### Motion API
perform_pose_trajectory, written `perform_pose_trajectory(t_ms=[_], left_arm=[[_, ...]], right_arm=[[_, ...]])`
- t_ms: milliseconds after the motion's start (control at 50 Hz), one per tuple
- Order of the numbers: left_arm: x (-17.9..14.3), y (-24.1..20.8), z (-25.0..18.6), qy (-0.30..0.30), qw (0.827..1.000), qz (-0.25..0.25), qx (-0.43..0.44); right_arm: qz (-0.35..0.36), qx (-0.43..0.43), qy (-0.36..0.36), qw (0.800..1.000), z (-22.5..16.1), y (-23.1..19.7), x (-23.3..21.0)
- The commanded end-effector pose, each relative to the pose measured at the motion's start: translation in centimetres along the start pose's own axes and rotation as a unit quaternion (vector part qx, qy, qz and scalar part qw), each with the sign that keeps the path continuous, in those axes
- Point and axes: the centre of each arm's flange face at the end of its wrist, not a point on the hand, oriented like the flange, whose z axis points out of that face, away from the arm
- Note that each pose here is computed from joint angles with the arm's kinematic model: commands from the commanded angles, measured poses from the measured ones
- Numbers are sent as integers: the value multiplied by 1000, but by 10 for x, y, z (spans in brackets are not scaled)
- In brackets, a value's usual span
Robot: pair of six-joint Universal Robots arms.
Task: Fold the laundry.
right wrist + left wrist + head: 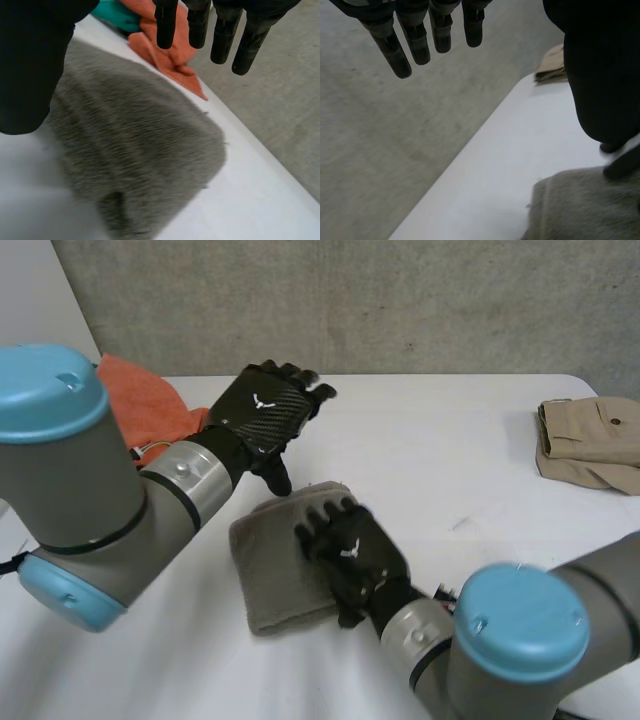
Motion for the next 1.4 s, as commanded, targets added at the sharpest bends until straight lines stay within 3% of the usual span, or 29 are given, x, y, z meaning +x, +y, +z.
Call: perform_pose_trajectory(t_ms=[20, 180, 580, 760, 900, 1020, 1120, 1200, 1280, 1400], left_arm=[[0, 4, -2, 30, 999, -37, -8], [1, 8, -2, 32, 998, -44, -13], [-4, 8, -3, 25, 998, -59, -13], [-13, 3, -4, 11, 998, -56, -6], [-26, -5, -7, -6, 998, -63, 5], [-31, -8, -9, -13, 997, -77, 12], [-32, -9, -10, -14, 997, -78, 12], [-29, -9, -11, -11, 997, -78, 12], [-28, -11, -13, -10, 997, -78, 14], [-23, -15, -15, -4, 997, -76, 21]], right_arm=[[-26, 6, -1, 1000, 21, 22, -14], [-77, 19, 3, 997, 47, 27, -15], [-71, 45, 13, 996, 87, 14, 3], [-67, 34, 111, 991, 94, 20, 99], [-76, 71, 176, 979, 104, 9, 160], [-84, 131, 269, 951, 107, -6, 242], [-98, 179, 349, 915, 97, -15, 314], [-118, 183, 396, 892, 86, 0, 364], [-134, 176, 411, 884, 79, 32, 397], [-155, 152, 381, 899, 76, 102, 417]])
